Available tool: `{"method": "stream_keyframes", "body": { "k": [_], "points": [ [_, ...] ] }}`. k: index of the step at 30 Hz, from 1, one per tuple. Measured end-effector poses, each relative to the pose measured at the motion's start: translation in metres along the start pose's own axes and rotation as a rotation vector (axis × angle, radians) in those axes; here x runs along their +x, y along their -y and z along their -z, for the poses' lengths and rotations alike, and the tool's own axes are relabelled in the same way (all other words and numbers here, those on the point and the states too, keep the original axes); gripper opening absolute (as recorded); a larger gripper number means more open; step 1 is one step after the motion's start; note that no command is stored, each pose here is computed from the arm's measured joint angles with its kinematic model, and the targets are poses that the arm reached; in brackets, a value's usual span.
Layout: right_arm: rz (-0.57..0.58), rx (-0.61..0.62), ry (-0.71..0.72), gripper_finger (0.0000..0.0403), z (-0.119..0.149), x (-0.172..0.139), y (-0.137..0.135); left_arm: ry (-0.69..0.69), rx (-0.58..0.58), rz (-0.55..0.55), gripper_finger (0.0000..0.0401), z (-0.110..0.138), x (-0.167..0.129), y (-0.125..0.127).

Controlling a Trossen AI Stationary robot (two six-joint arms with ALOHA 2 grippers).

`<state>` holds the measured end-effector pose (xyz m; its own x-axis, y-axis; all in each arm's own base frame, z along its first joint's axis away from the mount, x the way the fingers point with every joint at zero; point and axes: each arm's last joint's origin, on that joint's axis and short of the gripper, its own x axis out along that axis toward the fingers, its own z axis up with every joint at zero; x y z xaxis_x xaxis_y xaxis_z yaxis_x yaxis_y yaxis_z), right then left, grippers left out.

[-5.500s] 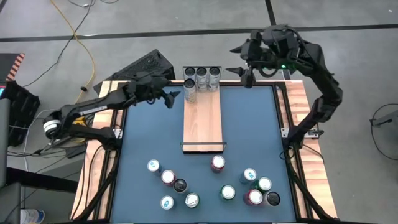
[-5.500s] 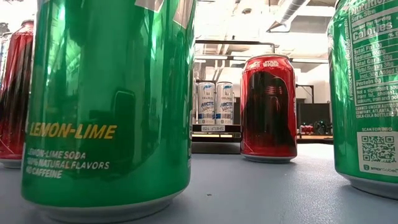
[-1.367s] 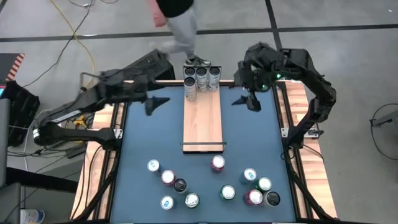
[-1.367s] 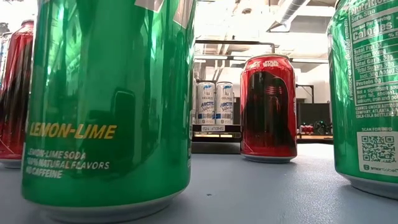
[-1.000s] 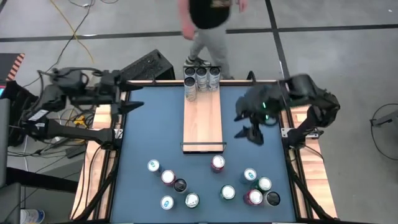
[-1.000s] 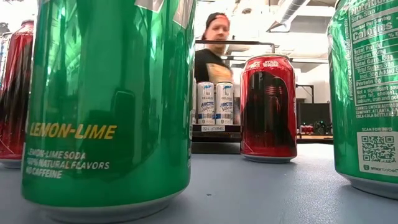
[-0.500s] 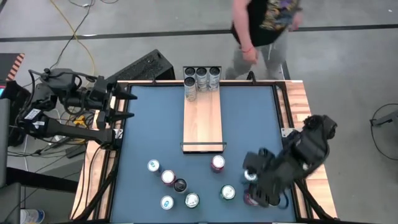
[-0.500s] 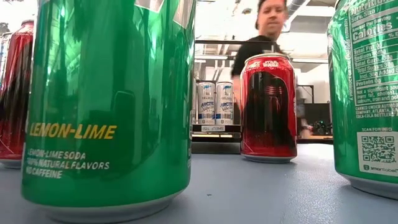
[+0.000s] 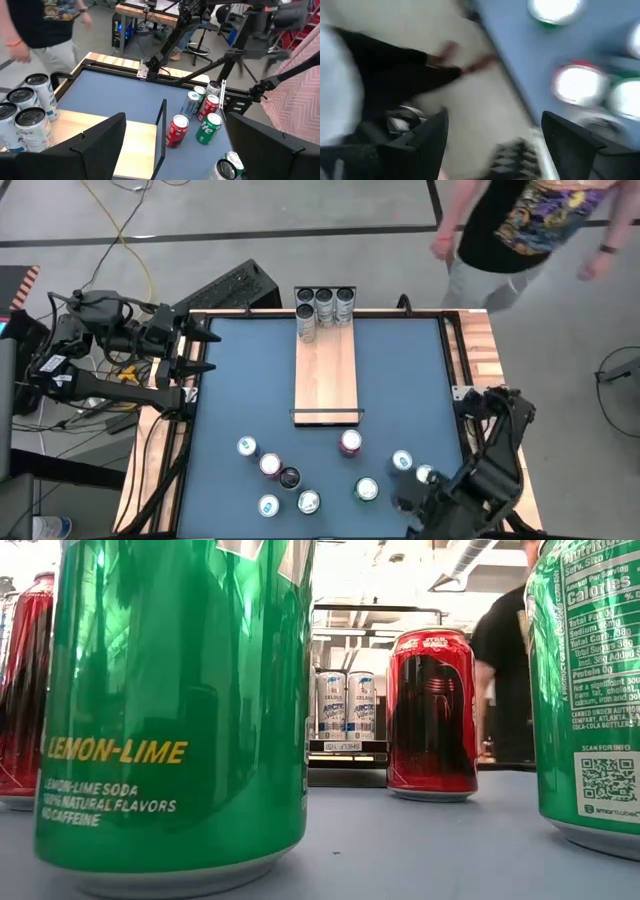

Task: Place canned beverage on shelf
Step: Put the right white yellow soda can on the shelf aligned with the other white yellow soda can

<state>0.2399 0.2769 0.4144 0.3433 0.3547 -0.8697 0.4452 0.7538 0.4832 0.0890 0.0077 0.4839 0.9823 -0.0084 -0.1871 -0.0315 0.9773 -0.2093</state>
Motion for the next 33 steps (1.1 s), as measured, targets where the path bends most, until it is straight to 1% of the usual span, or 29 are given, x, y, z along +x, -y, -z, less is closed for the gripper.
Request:
{"method": "stream_keyframes", "body": {
  "k": [1,3,5,7,8,10,11,14,15,18,20,22,24,26,29,30,33],
  "points": [
    [-0.081,-0.024,0.047,0.0302,-0.004,-0.005,-0.006,0.002,0.0,0.0,0.0332,0.0,0.0,0.0],
    [-0.183,-0.093,0.165,0.0302,-0.014,-0.018,-0.011,0.006,0.001,0.001,0.0332,-0.001,0.001,0.0],
    [-0.225,-0.141,0.27,0.0302,-0.027,-0.035,-0.009,0.0,-0.001,0.0,0.0332,-0.001,0.004,0.0],
    [-0.294,-0.178,0.349,0.0302,-0.037,-0.054,-0.007,-0.001,-0.004,-0.001,0.0332,-0.001,0.004,0.0],
    [-0.295,-0.179,0.368,0.0302,-0.042,-0.061,-0.003,-0.002,-0.004,-0.001,0.0332,-0.001,0.005,0.0],
    [-0.257,-0.155,0.371,0.0302,-0.048,-0.073,0.009,-0.011,-0.006,-0.006,0.0332,-0.001,0.008,-0.001],
    [-0.214,-0.134,0.353,0.0302,-0.049,-0.077,0.018,-0.013,-0.006,-0.011,0.0332,-0.001,0.009,-0.001],
    [0.004,-0.082,0.239,0.0302,-0.045,-0.077,0.045,-0.02,-0.007,-0.014,0.0332,0.0,0.01,-0.002],
    [0.037,-0.073,0.203,0.0302,-0.045,-0.076,0.049,-0.025,-0.009,-0.015,0.0332,0.0,0.01,-0.002],
    [0.025,-0.138,0.199,0.0302,-0.046,-0.07,0.047,-0.033,-0.013,-0.016,0.0332,0.0,0.012,-0.002],
    [0.061,-0.115,0.176,0.0302,-0.042,-0.065,0.049,-0.035,-0.021,-0.017,0.0332,0.0,0.012,-0.002],
    [0.096,-0.121,0.111,0.0302,-0.039,-0.051,0.049,-0.036,-0.021,-0.017,0.0332,0.0,0.012,-0.002],
    [0.154,-0.11,0.048,0.0301,-0.029,-0.03,0.049,-0.035,-0.021,-0.017,0.0332,0.0,0.012,-0.002],
    [0.205,-0.091,-0.059,0.0301,-0.019,-0.01,0.053,-0.035,-0.02,-0.017,0.0332,0.0,0.012,-0.002],
    [0.286,-0.038,-0.203,0.0301,0.001,0.01,0.062,-0.034,-0.014,-0.018,0.0332,0.0,0.012,-0.002],
    [0.306,-0.031,-0.228,0.0301,0.008,0.016,0.063,-0.035,-0.011,-0.018,0.0332,0.0,0.012,-0.002],
    [0.338,-0.019,-0.241,0.0301,0.025,0.022,0.064,-0.035,-0.005,-0.018,0.0332,0.0,0.012,-0.002]
  ]
}}
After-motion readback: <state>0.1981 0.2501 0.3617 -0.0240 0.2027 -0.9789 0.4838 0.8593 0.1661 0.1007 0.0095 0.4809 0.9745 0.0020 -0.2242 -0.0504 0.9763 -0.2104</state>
